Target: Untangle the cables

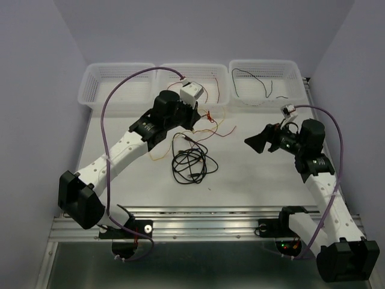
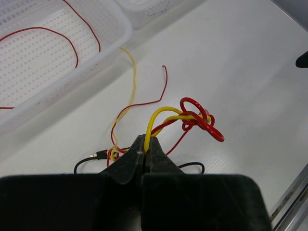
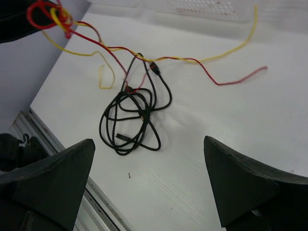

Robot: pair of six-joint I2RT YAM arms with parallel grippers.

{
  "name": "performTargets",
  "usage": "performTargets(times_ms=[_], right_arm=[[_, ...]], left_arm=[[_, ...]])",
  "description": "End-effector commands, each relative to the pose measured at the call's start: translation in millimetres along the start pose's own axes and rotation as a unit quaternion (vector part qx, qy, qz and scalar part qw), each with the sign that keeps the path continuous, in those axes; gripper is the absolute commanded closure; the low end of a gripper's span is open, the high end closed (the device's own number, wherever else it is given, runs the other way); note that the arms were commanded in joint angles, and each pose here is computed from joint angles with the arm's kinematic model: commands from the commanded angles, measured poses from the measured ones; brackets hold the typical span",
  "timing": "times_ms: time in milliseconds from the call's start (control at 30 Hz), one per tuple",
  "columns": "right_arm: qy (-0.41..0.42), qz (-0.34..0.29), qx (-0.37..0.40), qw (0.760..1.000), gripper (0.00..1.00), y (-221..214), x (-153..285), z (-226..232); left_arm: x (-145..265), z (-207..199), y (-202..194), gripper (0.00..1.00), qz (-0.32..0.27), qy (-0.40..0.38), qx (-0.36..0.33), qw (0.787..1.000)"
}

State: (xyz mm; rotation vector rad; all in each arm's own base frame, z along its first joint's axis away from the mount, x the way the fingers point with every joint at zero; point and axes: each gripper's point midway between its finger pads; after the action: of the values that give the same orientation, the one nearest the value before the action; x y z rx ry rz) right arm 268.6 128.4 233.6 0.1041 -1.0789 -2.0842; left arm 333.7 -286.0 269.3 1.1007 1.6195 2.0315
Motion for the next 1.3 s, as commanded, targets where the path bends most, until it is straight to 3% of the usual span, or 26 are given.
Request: performTargets(times_ms=[0,133,267,467,900,933,1033,1067,1133,1267], right_arm=[[0.138,-0.017,0.152,0.979,0.00,28.7,-4.2,62.8],[0.183,-0.002,0.228,0.956,0.00,23.4,-31.1,78.9],[0.265,0.037,0.312,0.911,0.00,6.4,-55.8,105.0],[0.289,0.078,0.300,0.906,0.07,-5.6,-84.6,113.2],[0.334,0.064,0.303,0.890,0.26,-9.5,-105.6,135.5],[0.332,0.065,0.302,0.891,0.28,-9.3,-107.2,134.5],[0.326,0.069,0.291,0.897,0.59,-11.4,-113.0,133.4],[0.320,0.071,0.286,0.901,0.77,-11.6,-114.4,131.3],[0.264,0.058,0.263,0.926,0.99,-2.6,-123.0,119.0],[0.103,0.015,0.190,0.976,0.99,9.1,-131.7,69.5]], left_arm=[[7.7,-14.7,13.8,1.00,-0.023,-0.029,-0.004,0.999],[17.7,-29.4,20.1,1.00,-0.034,-0.054,0.012,0.998],[25.8,-39.9,20.8,1.00,-0.038,-0.071,0.024,0.997],[36.6,-45.5,23.5,1.00,-0.047,-0.075,0.033,0.996],[44.4,-51.4,27.4,1.00,-0.055,-0.085,0.041,0.994],[45.2,-51.5,27.9,1.00,-0.057,-0.085,0.041,0.994],[50.5,-52.2,32.2,1.00,-0.065,-0.085,0.043,0.993],[51.5,-51.8,32.7,1.00,-0.066,-0.084,0.045,0.993],[54.7,-44.6,36.7,1.00,-0.071,-0.062,0.051,0.994],[73.5,-11.9,56.1,1.00,-0.092,0.035,0.084,0.992]])
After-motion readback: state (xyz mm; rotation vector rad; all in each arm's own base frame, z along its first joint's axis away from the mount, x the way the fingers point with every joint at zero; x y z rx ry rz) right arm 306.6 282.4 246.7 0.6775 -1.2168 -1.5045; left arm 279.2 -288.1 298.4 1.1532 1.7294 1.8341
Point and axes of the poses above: each gripper's point midway between its finger pads, its own x axis back along the fingers, its own z axis along the line the jaws close on, y = z × x, and after that the axes turned 10 degrees about -x, right-handed
